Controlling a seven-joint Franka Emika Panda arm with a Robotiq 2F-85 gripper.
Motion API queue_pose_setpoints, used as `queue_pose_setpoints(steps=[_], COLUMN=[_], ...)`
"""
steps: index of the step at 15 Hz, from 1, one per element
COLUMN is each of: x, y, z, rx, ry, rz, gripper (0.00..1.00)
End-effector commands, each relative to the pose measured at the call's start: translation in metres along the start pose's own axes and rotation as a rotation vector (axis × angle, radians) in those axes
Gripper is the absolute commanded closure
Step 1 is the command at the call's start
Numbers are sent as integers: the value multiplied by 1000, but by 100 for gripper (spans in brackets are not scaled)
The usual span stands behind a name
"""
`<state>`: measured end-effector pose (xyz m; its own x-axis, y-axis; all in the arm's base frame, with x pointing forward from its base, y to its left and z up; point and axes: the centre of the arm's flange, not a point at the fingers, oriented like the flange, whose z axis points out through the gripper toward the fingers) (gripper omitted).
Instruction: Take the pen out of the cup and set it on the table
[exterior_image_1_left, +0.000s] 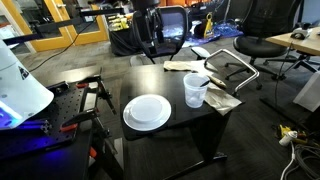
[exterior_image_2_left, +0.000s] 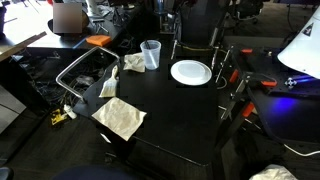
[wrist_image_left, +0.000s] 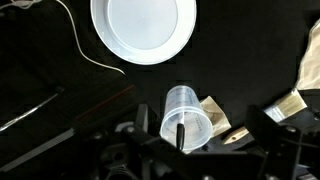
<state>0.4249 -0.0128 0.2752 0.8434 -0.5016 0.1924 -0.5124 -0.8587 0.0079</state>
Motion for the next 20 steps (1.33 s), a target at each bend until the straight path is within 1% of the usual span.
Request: queue_pose_setpoints(steps=[1,9,14,20], x=[22,56,72,83], y=[-10,-16,-19,-9], z=[33,78,91,101], rx=[-6,16,15,9], ry=[-4,-4,2,-8], rz=[40,69,85,108], gripper=[0,0,0,0])
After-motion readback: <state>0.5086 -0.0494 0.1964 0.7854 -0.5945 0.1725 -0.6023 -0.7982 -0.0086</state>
